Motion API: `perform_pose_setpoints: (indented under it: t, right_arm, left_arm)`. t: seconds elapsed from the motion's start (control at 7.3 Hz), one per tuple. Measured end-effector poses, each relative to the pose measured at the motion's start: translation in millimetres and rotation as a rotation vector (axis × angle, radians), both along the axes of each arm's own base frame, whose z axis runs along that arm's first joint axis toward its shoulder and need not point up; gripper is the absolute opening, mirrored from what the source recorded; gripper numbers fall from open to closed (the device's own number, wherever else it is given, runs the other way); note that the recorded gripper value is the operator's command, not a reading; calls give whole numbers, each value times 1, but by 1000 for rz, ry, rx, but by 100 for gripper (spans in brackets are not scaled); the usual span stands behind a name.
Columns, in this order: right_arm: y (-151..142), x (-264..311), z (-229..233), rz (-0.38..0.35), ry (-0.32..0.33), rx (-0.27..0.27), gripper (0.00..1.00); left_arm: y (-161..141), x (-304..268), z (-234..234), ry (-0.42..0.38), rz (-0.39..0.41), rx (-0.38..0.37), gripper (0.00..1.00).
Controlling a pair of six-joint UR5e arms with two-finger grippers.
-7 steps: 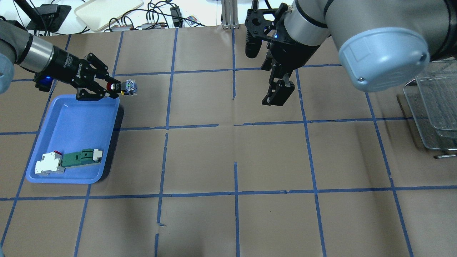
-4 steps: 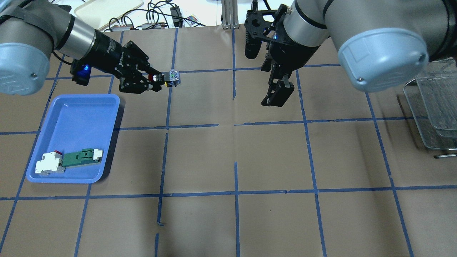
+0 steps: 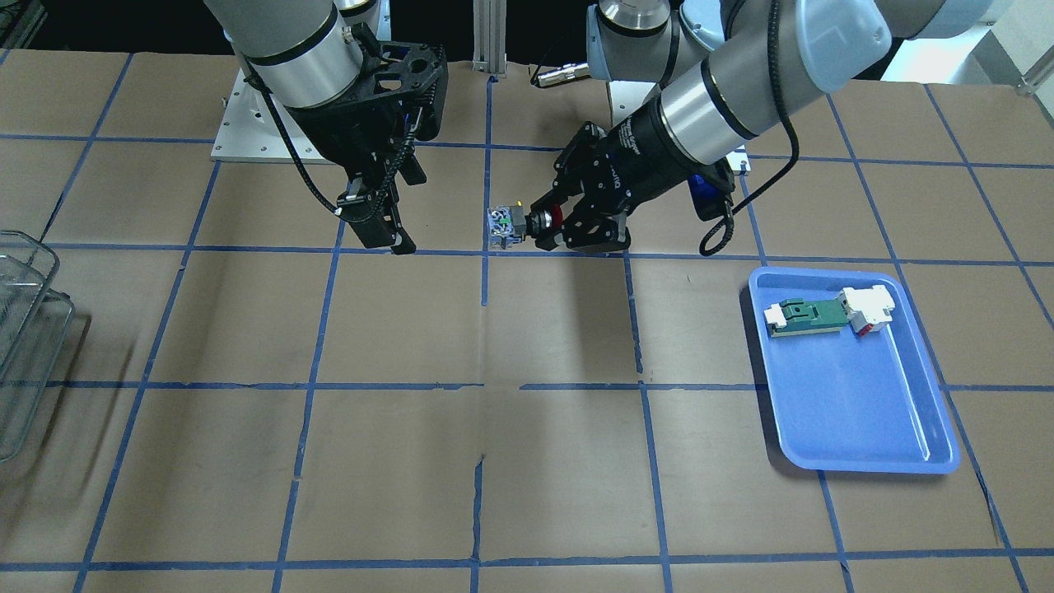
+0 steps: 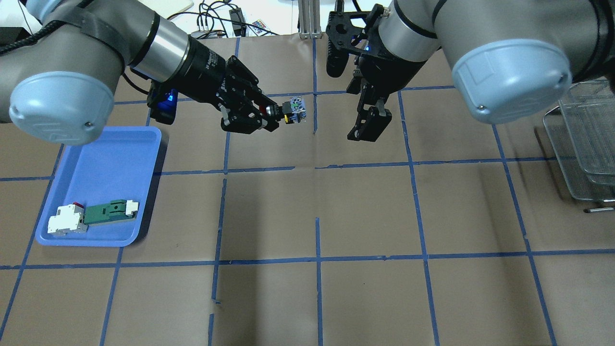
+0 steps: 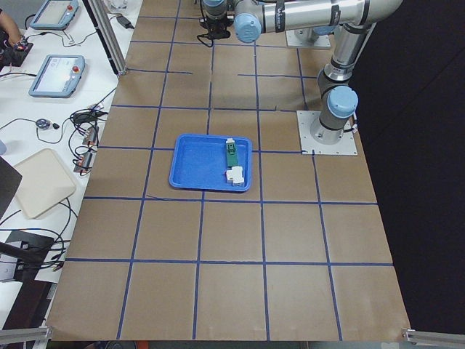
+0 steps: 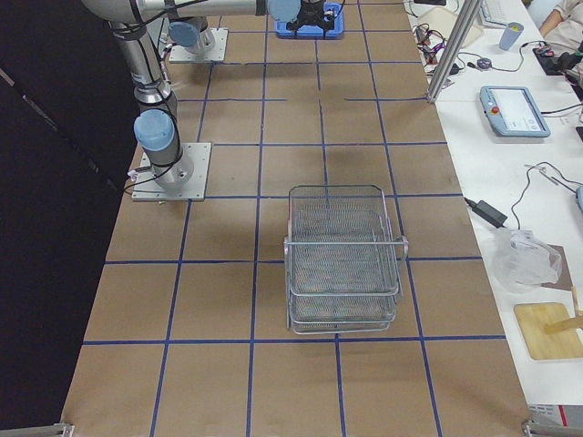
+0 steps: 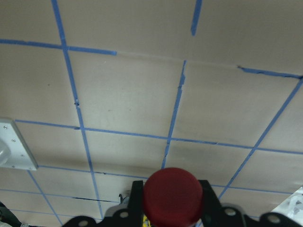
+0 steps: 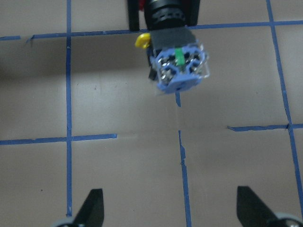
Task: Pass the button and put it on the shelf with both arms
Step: 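Lift the red button and carry it toward the waiting right gripper, then close the right gripper on the red button's cap while left holds it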
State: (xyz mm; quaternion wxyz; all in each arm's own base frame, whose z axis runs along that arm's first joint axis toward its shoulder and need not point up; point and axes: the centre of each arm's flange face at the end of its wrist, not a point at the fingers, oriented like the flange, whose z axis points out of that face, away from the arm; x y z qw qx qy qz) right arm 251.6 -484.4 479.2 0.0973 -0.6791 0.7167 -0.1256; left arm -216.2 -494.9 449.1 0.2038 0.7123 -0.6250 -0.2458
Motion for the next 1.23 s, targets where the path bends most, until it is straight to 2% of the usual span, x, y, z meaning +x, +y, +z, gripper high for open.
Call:
perform_pose_setpoints:
  t: [0.27,0.55,1.23]
  right_arm:
    - [-2,1,5,-41,-7,-7,99]
    - [2,0,1,-64,2,14,99]
    - [1,3,5,-96,-9,15,100]
  left_arm:
    - [11,-27,3,-2,6,15,0]
    - [12,-47,3,3,24,0,0]
    - [11,-52,3,5,34,-6,0]
